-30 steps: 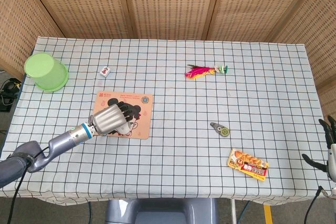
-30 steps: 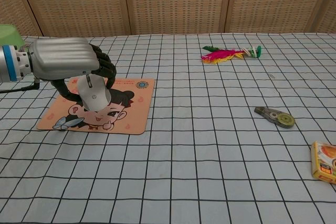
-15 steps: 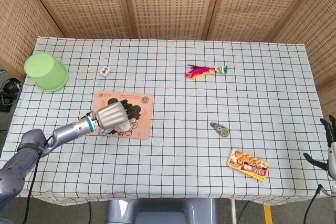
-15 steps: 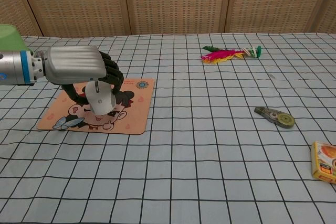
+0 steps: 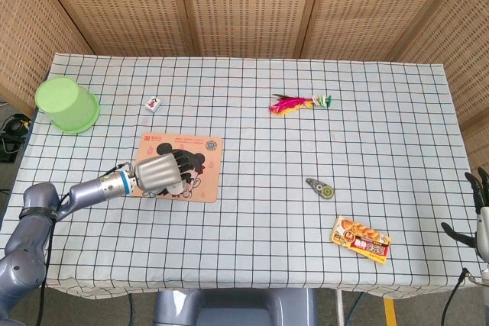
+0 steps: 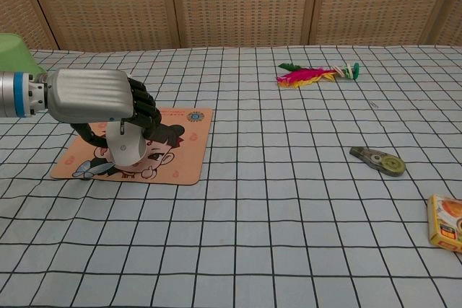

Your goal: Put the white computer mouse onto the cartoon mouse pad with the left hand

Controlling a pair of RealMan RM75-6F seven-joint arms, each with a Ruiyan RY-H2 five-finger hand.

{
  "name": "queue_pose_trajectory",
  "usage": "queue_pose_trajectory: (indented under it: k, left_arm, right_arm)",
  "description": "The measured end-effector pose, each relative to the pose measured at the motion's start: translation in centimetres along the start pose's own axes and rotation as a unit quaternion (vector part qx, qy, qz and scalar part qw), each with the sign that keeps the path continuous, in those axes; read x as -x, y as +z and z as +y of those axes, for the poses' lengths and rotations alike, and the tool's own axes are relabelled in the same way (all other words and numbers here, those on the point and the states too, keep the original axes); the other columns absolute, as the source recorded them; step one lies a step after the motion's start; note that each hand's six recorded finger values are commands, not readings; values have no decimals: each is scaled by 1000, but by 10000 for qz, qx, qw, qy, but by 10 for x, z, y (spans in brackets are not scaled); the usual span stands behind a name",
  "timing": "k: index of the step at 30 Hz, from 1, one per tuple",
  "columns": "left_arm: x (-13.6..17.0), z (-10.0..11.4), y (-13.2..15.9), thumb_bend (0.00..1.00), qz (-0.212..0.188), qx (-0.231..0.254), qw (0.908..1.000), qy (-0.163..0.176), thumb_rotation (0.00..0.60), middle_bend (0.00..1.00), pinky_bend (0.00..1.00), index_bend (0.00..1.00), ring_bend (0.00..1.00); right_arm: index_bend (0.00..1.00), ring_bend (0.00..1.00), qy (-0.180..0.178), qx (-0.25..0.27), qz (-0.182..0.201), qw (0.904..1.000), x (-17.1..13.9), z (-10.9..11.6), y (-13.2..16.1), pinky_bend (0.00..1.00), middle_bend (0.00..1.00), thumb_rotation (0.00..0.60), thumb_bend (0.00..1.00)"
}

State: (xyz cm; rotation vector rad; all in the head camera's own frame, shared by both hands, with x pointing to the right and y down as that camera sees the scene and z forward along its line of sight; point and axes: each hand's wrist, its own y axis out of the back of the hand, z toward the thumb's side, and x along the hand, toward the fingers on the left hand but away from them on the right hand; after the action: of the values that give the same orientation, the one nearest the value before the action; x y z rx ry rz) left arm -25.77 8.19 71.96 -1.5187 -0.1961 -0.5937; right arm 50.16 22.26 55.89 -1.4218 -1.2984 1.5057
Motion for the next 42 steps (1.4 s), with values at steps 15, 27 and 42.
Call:
queue_pose_trajectory:
  k: [15,27,42]
  left_arm:
    - [0,-9,-7,337,-31,-262,9992,-308,600,219,272,467,217]
    - [-3,-13,-13,197,99,-488,9979,-416,600,0,74,85,0]
    - [21,0,-27,193,768,-82,9969,140,600,0,68,60,0]
  right_arm:
    - [126,0,36,-99,-58,9999,2,-5,-1,0,0,600,75]
    - [126,0,31,-87,-37,10000,2,-5,0,0,0,600,75]
    - [126,0,49,11,69,10000,-1,-4,5,0,0,600,74]
